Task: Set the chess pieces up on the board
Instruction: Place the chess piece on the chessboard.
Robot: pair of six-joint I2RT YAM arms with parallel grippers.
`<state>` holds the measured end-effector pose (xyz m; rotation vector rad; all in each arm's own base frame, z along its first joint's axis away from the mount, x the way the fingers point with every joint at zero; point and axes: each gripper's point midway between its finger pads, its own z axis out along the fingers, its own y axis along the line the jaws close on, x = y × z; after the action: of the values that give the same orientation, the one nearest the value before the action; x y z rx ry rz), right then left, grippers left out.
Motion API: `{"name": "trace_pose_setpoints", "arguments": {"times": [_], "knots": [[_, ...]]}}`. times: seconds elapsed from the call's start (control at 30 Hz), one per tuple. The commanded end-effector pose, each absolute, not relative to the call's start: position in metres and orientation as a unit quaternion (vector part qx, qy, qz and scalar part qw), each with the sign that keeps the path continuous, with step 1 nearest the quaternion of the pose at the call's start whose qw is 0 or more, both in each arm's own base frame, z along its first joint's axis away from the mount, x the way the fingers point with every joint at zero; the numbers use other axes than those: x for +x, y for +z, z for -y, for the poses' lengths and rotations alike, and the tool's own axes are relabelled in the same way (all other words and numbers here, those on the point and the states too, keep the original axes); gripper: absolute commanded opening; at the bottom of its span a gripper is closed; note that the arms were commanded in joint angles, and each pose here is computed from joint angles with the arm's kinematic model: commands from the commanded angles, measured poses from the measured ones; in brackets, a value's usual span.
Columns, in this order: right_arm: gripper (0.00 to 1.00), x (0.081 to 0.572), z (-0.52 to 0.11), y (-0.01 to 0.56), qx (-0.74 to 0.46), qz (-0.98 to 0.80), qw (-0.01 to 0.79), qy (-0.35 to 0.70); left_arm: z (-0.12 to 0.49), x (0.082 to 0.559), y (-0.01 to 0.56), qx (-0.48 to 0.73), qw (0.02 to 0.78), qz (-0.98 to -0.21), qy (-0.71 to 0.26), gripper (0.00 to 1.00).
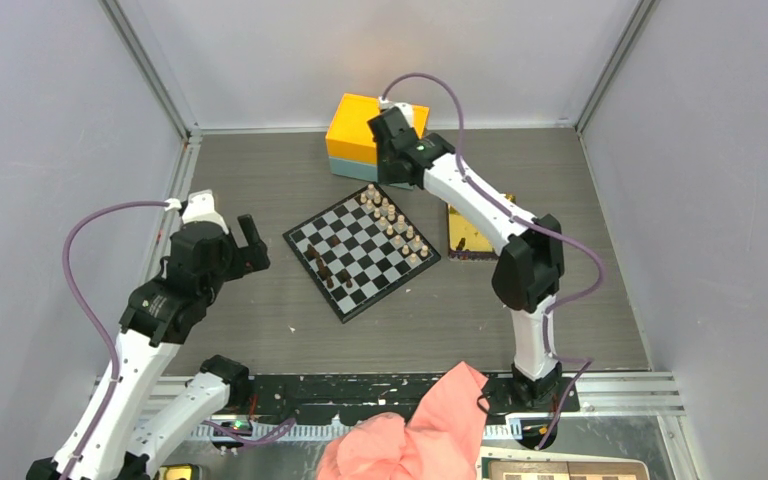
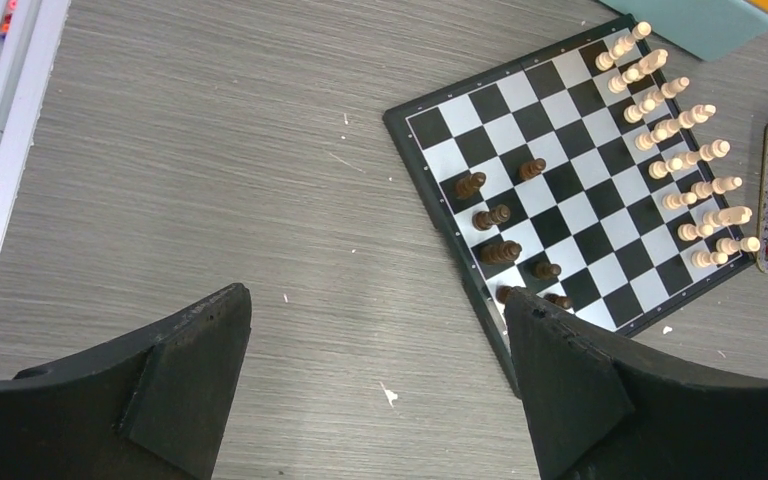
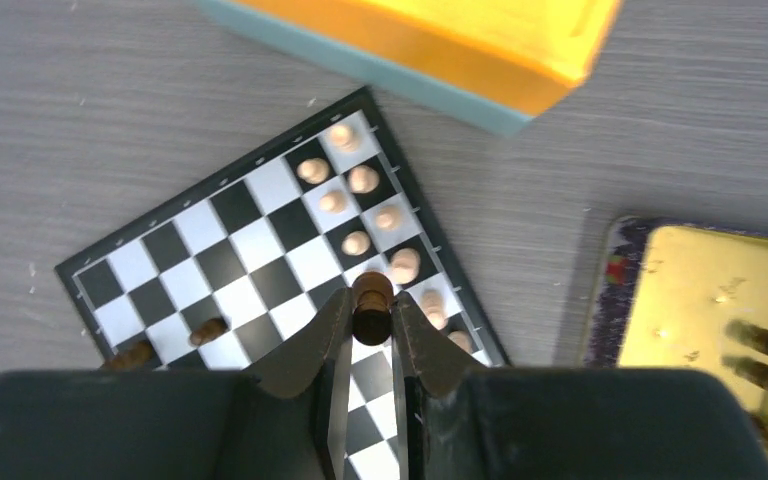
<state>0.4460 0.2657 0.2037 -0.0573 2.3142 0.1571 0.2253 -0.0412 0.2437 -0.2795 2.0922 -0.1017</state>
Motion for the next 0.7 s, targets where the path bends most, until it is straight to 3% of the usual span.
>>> {"name": "trace_pose_setpoints", "arguments": {"times": [0.0,0.3,0.67], "knots": [[0.01,0.429,-0.303,0.2,-0.076,-0.921,0.376,0.072,0.035,0.219,0.244,-0.121,0.496,-0.859,-0.037,0.98],[0.01,0.388,-0.363,0.163,-0.148,-0.927,0.336,0.075,0.04,0.216,0.242,-0.108,0.489,-0.864,-0.047,0.98],[0.01,0.353,-0.391,0.127,-0.192,-0.931,0.303,0.069,0.047,0.222,0.237,-0.101,0.484,-0.868,-0.055,0.98]]}}
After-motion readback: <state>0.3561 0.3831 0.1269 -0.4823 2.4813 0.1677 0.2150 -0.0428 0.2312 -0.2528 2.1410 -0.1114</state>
